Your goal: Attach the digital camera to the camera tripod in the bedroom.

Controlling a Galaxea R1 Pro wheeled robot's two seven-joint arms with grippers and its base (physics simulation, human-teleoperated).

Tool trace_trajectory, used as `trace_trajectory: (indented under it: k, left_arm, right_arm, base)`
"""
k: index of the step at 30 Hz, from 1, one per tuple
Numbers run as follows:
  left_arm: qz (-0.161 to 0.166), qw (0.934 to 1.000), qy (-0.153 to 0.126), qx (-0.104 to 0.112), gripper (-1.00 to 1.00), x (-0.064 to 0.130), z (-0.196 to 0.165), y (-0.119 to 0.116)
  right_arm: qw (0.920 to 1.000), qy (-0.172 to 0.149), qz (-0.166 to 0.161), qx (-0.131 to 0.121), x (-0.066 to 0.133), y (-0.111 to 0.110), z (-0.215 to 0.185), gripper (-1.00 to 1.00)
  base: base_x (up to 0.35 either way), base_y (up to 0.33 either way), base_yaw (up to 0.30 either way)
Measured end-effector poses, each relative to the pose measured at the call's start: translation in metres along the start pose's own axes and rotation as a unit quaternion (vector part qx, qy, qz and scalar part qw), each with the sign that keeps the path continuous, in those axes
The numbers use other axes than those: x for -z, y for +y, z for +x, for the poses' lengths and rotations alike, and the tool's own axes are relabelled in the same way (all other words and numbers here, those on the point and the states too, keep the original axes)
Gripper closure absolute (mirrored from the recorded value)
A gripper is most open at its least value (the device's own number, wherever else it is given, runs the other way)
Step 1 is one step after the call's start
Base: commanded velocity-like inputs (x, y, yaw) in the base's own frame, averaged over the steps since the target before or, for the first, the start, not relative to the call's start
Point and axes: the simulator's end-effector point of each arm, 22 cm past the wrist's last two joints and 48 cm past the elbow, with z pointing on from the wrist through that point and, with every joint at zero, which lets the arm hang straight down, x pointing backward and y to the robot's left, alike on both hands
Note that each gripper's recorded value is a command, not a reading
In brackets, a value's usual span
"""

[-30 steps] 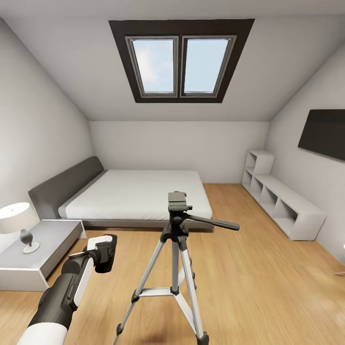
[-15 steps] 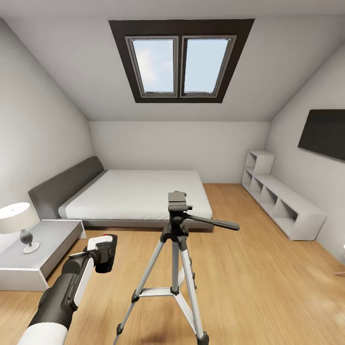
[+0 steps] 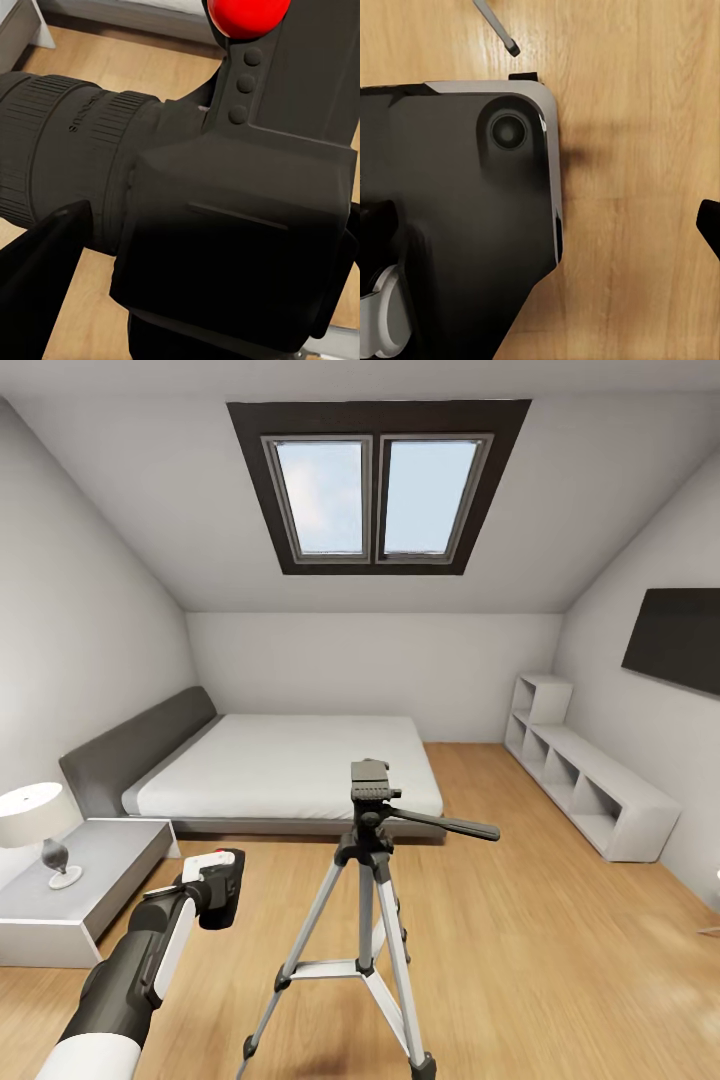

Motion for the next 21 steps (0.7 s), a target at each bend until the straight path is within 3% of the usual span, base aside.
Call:
trace_trajectory:
  k: [16,21]
  left_arm:
    - [0.017,0.9997,0.001,0.016,1.00,-0.001,0.002,-0.008]
    - [0.014,0.9993,0.033,0.011,1.00,-0.013,0.030,-0.006]
  right_arm:
    - [1.0000,-0.008,0.001,0.002,0.000,-0.003,-0.008,-1.00]
    - [0.9995,-0.032,0.001,0.003,0.000,-0.002,-0.032,-1.00]
  base:
    - [0.000,0.000,0.000]
    - [0.000,0.000,0.000]
